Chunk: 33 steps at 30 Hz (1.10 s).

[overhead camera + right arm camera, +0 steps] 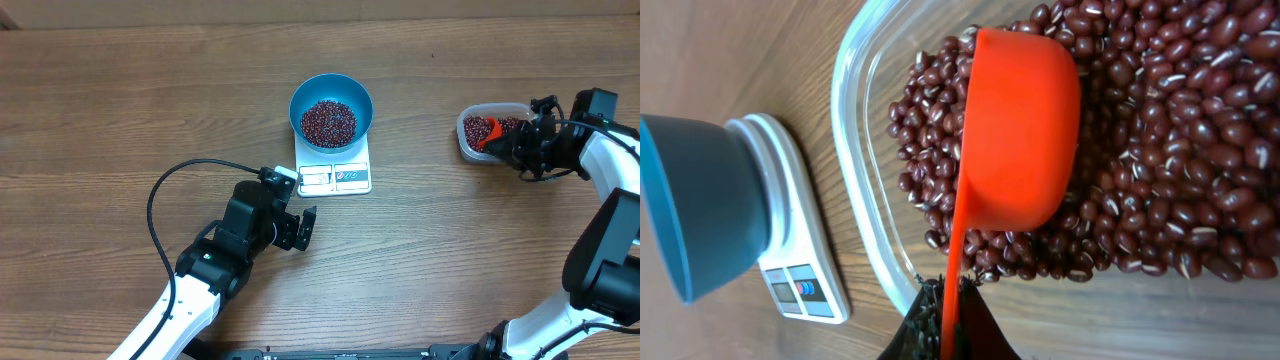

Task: Scoop item into bowl and weigh 150g on scale
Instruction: 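Scoop beans from the container with the right gripper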

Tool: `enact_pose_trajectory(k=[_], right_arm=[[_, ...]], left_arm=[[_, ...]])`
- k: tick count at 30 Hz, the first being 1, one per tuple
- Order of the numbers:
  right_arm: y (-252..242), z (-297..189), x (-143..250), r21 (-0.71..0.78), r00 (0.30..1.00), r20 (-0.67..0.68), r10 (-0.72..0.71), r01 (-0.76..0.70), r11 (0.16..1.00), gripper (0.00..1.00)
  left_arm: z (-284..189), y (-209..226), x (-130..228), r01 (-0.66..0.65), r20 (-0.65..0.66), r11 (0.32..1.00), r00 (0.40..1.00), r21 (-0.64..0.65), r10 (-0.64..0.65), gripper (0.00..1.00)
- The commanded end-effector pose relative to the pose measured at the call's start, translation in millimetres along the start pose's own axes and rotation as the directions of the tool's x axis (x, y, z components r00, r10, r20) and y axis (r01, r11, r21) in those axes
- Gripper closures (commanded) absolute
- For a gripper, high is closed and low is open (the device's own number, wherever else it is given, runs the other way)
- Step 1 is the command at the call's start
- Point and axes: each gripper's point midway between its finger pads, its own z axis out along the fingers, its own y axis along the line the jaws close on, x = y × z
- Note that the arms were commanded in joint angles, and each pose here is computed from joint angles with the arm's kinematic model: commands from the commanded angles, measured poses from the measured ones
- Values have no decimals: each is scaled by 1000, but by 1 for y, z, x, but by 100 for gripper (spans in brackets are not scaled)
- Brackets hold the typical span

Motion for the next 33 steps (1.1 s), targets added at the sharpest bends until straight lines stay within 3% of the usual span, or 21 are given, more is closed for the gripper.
enact_pose_trajectory(k=[1,16,33], right_arm=[[7,-2,2,-73,1000,-6,21,-21,997,96],[1,-29,-8,-210,994,38,100,-90,973,96],[4,-58,-4,-356,996,74,58,-28,934,96]], left_arm=[[2,3,7,17,-24,1000,1000,-13,-18,1],[2,3,7,17,-25,1000,1000,-13,-18,0],[2,3,7,17,-24,1000,1000,-13,-18,1]])
